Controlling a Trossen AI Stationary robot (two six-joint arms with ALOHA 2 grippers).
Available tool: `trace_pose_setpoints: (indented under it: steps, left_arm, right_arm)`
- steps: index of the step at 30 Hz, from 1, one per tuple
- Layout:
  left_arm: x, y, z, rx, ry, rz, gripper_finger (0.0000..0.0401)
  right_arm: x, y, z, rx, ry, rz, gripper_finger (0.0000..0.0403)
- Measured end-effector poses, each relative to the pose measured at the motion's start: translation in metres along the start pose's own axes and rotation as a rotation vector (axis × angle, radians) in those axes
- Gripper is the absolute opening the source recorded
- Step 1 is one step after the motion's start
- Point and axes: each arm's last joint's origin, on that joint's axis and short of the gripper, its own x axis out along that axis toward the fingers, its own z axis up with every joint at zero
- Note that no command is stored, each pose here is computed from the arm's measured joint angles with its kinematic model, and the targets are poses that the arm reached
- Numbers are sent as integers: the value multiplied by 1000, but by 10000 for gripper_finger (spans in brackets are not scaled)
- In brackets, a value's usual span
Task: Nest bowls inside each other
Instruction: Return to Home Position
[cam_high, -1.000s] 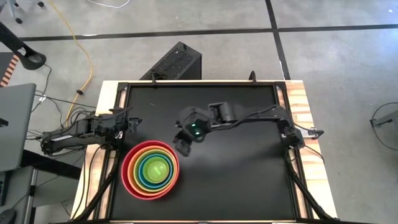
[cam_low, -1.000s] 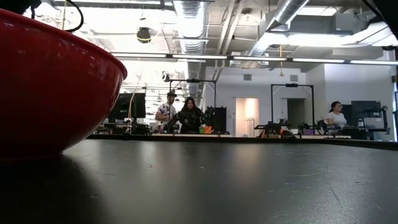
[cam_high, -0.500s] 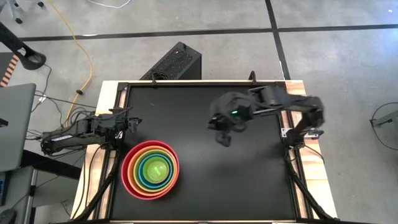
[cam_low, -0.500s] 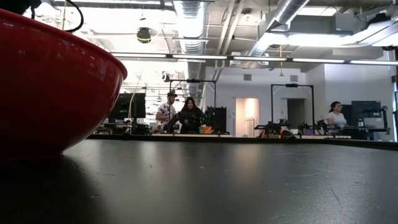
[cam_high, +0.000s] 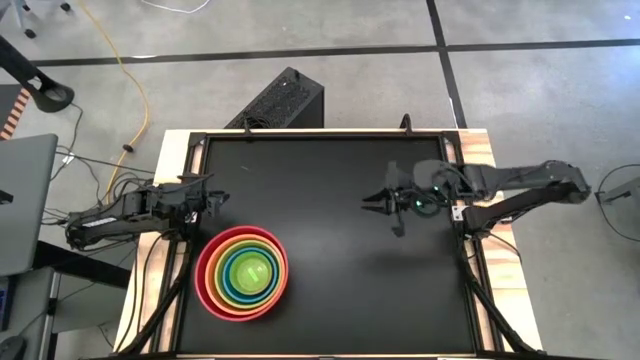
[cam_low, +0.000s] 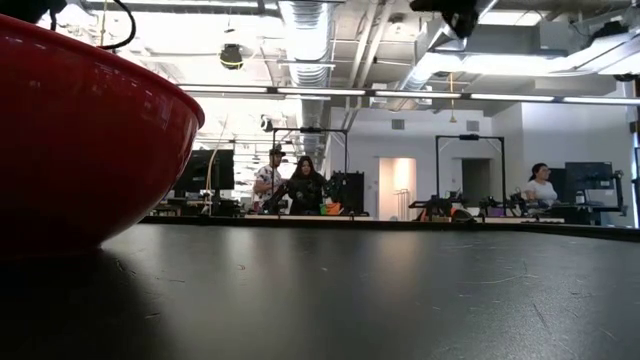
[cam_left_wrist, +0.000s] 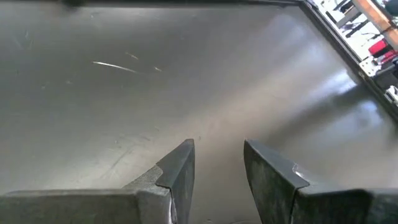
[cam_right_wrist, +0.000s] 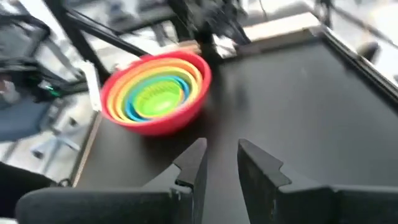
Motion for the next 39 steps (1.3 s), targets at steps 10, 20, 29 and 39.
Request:
trace_pose_setpoints:
  steps: [10, 20, 29, 39]
  left_arm:
    - [26, -18, 1, 154, -264, -275, 128]
    - [45, -11, -20, 336, -246, -358, 128]
    - [45, -11, -20, 333, -251, -357, 128]
    - [45, -12, -21, 329, -239, -368, 128]
  right_arm:
    - [19, -17, -87, -127, -294, 56, 106]
    - [24, -16, -134, -145, -310, 152, 79]
    - [7, -35, -191, -11, -361, 202, 9]
    - [-9, -45, -206, -51, -373, 118, 11]
